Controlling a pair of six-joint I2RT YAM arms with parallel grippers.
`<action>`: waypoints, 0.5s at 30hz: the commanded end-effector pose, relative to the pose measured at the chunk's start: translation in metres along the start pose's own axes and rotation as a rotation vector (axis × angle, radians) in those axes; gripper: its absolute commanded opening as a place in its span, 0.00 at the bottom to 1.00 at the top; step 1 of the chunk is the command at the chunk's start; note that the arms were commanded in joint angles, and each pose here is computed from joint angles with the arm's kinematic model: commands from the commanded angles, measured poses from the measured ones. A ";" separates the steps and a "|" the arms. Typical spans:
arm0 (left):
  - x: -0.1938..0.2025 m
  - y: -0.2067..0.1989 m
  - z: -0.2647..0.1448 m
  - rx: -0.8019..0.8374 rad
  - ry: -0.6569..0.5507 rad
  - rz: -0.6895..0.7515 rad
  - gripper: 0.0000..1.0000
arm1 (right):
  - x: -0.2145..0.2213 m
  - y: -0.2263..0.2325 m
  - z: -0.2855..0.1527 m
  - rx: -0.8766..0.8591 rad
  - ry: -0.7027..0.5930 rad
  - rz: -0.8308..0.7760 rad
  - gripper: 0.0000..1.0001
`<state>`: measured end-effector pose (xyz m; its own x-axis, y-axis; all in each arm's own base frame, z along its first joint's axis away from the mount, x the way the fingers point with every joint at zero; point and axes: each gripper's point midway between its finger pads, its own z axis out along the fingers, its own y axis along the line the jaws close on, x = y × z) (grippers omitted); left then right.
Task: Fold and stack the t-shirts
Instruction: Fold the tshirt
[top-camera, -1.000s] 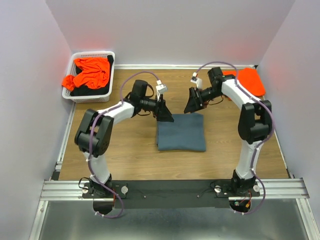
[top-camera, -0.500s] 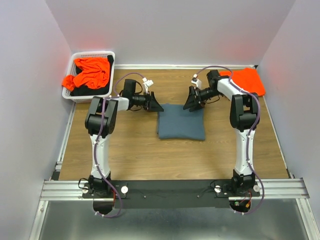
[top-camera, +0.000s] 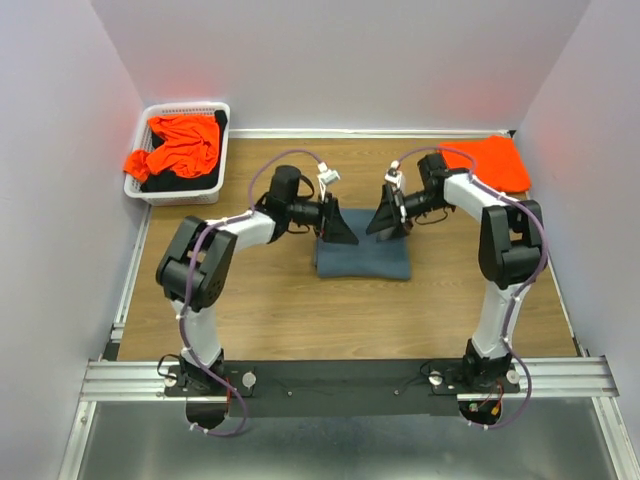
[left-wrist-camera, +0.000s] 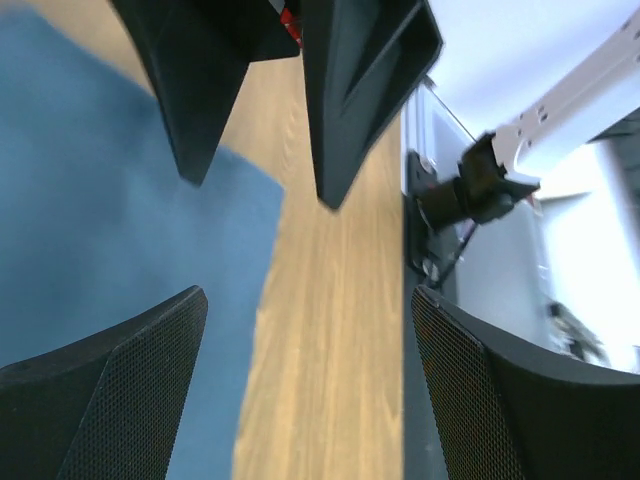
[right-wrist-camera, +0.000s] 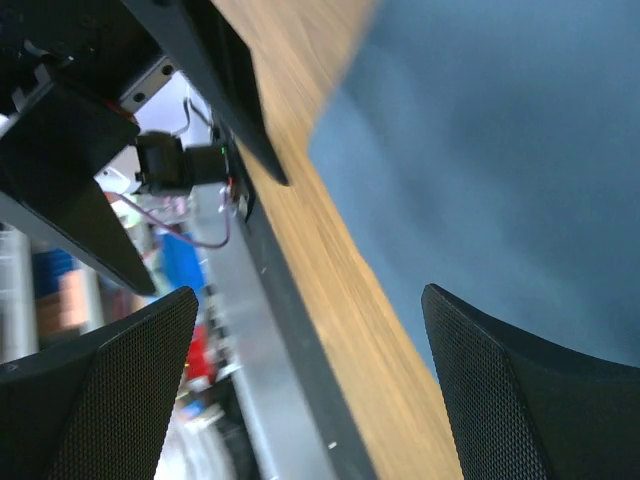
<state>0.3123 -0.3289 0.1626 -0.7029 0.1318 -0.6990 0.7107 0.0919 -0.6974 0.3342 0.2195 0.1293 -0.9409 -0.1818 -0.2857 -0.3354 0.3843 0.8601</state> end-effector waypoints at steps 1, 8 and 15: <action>0.052 0.049 0.012 -0.066 0.044 -0.227 0.91 | 0.033 -0.041 0.022 -0.014 0.075 0.148 1.00; 0.095 0.115 -0.025 -0.236 0.023 -0.367 0.91 | 0.028 -0.107 0.004 0.134 0.048 0.130 1.00; 0.056 0.018 -0.011 -0.065 0.053 -0.153 0.91 | 0.022 -0.034 -0.011 -0.010 -0.016 0.103 1.00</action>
<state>0.3156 -0.2939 0.0701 -0.8646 0.1146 -0.4892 0.5021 0.2361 -0.8320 0.3306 0.1912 0.0624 -0.9841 -0.1364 -0.1140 -0.1619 0.4232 0.8915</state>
